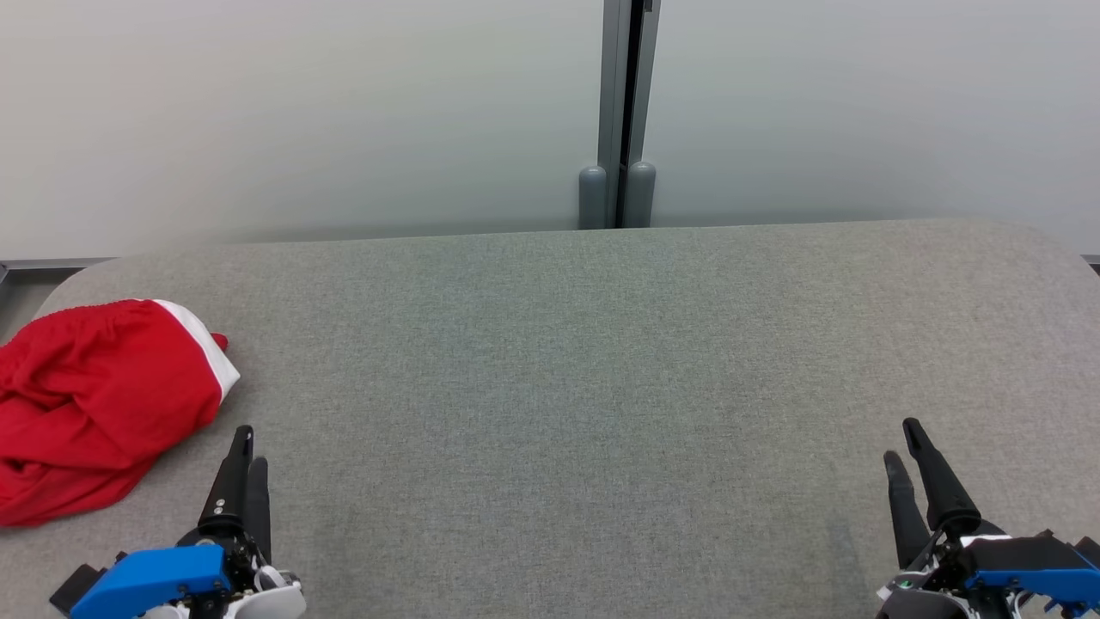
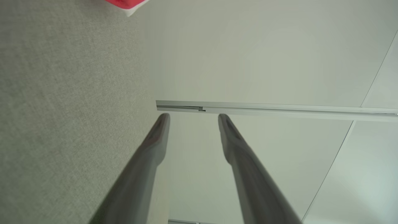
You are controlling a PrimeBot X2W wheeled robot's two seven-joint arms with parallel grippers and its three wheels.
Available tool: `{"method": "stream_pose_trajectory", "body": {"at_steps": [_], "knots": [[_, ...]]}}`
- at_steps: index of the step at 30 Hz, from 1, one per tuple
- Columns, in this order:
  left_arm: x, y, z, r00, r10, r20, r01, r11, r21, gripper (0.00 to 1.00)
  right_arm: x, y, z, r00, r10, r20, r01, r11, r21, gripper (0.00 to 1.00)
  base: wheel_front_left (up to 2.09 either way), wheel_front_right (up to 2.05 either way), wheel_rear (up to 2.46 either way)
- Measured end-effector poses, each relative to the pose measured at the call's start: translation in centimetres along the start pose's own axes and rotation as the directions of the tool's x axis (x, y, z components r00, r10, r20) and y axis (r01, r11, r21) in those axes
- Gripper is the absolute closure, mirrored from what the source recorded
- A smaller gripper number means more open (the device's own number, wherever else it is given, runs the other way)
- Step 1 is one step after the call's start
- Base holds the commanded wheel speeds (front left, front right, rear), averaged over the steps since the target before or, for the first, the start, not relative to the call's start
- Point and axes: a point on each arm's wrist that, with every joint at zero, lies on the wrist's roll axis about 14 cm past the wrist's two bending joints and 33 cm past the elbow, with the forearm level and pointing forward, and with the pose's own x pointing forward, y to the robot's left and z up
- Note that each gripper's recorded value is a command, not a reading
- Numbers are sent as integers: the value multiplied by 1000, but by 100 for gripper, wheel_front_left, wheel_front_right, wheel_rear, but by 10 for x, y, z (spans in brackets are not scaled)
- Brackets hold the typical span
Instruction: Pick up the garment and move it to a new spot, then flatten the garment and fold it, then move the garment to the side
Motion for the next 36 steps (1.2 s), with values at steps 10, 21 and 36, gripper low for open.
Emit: {"method": "stream_pose_trajectory", "body": {"at_steps": [10, 21, 36], "knots": [[-5, 9, 4, 999, 28, 38, -30, 998, 62, 0, -3, -11, -1, 999, -35, 22, 36, 998, -43, 0, 0, 0, 0], [-3, 6, 8, 998, 20, 60, -35, 964, 264, 0, -2, -9, -4, 999, -31, 27, 36, 977, -210, 0, 0, 0, 0], [-4, 6, 2, 998, 28, 63, -58, 825, 561, 0, -2, -13, -17, 999, -34, 4, 32, 888, -458, 0, 0, 0, 0]]}}
